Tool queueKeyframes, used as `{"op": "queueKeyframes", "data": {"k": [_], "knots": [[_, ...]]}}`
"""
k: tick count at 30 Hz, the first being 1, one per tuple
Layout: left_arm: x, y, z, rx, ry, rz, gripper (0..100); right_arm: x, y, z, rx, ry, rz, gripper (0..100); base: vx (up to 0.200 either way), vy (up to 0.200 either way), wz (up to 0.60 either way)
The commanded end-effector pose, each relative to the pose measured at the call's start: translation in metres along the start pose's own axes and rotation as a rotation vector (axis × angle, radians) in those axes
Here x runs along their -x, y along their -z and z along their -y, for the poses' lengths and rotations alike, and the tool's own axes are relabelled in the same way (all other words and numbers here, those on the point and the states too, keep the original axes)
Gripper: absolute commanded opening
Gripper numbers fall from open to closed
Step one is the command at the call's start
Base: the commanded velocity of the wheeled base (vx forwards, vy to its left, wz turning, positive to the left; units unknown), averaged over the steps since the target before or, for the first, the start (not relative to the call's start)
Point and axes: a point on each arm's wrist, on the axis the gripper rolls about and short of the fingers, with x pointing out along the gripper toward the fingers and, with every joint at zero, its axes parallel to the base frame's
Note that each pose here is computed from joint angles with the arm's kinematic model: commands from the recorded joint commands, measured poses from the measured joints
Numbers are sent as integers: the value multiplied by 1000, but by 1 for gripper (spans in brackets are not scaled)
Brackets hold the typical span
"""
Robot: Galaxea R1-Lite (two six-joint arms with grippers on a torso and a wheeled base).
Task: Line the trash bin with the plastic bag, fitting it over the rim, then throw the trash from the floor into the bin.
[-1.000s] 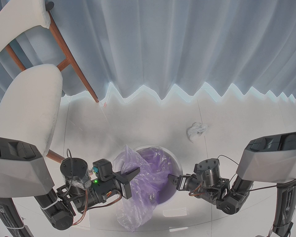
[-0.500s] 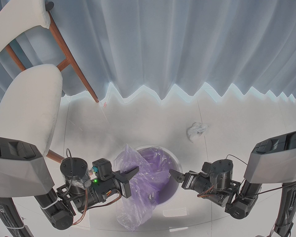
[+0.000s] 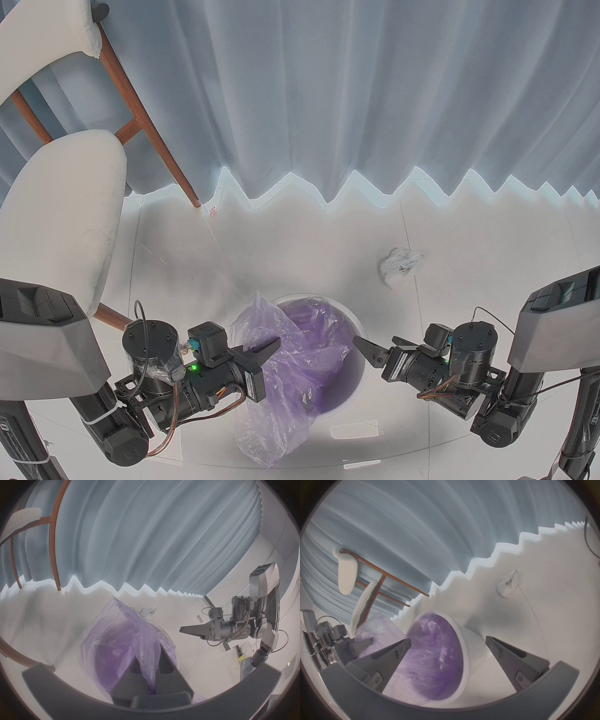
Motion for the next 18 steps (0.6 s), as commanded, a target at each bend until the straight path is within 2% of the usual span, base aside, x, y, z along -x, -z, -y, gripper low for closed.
{"op": "queueKeyframes", "data": {"k": [1,2,3,7,10,15,16,18], "knots": [[1,-2,1,-11,4,6,0,18,-23,-15,-20,-102,62,100,0,0,0],[1,-2,1,-11,4,6,0,18,-23,-15,-20,-102,62,100,0,0,0],[3,-4,2,-19,13,15,0,33,-40,-26,-52,-196,91,100,0,0,0],[7,-9,6,-90,29,33,0,72,-73,-45,-130,-363,165,100,0,0,0],[10,-14,8,-116,34,52,0,90,-80,-47,-137,-386,187,100,0,0,0],[28,-48,22,-128,86,188,0,127,-92,-51,-117,-403,212,100,0,0,0],[24,-58,25,-142,111,223,0,132,-97,-54,-123,-415,221,100,0,0,0],[13,-66,28,-178,119,235,0,136,-103,-58,-119,-442,216,100,0,0,0]]}}
